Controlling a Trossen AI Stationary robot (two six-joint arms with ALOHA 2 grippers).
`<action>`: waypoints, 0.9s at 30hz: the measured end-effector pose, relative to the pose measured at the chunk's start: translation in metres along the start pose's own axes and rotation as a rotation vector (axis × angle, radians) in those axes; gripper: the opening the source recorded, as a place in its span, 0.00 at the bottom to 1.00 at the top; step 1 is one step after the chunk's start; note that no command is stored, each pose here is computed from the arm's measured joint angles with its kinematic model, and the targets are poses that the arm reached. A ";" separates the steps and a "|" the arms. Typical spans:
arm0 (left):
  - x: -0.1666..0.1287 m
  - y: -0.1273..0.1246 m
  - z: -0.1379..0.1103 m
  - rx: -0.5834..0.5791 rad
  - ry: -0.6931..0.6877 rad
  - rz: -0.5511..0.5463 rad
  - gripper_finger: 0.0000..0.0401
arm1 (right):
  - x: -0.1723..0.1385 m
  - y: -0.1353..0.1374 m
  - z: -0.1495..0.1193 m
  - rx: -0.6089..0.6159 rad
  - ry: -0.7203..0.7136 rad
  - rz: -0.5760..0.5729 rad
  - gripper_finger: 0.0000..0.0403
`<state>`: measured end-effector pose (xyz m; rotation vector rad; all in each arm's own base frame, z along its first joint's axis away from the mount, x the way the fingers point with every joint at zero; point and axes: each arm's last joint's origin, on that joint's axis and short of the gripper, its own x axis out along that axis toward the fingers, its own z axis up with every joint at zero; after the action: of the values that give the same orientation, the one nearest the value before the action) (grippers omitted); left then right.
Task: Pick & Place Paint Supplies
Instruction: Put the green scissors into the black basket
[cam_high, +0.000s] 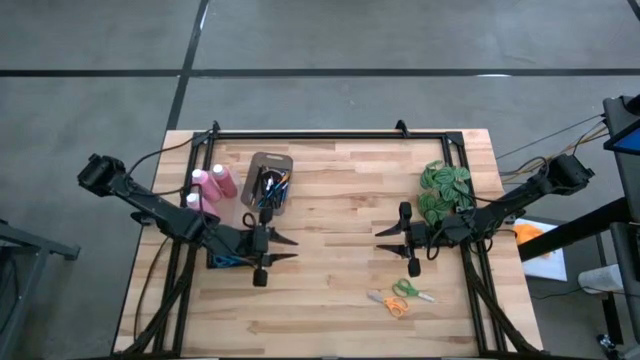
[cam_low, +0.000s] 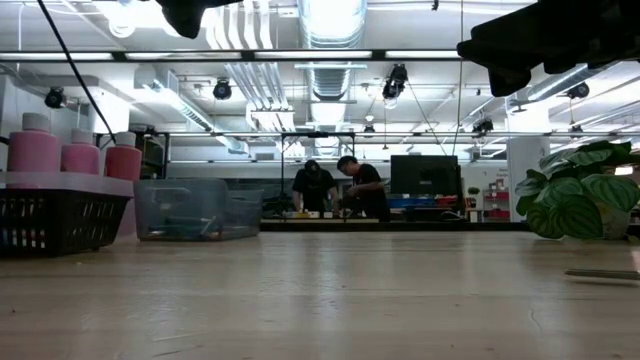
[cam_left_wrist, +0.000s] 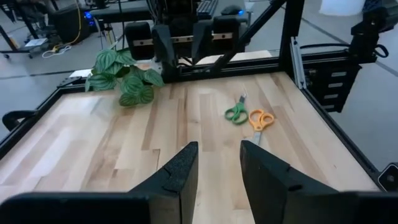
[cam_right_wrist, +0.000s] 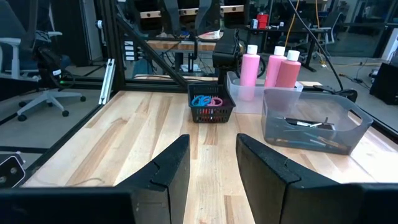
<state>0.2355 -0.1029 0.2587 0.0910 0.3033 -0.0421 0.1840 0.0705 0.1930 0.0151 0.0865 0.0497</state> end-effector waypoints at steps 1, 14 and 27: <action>0.000 0.000 0.000 0.000 0.001 0.000 0.30 | 0.000 0.000 0.000 -0.001 0.000 0.000 0.32; 0.000 0.000 -0.003 0.010 0.031 0.002 0.30 | 0.000 0.000 0.000 -0.001 0.000 0.000 0.32; 0.000 0.000 -0.003 0.010 0.031 0.002 0.30 | 0.000 0.000 0.000 -0.001 0.000 0.000 0.32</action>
<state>0.2345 -0.1024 0.2555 0.1019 0.3344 -0.0407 0.1840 0.0705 0.1929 0.0144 0.0867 0.0498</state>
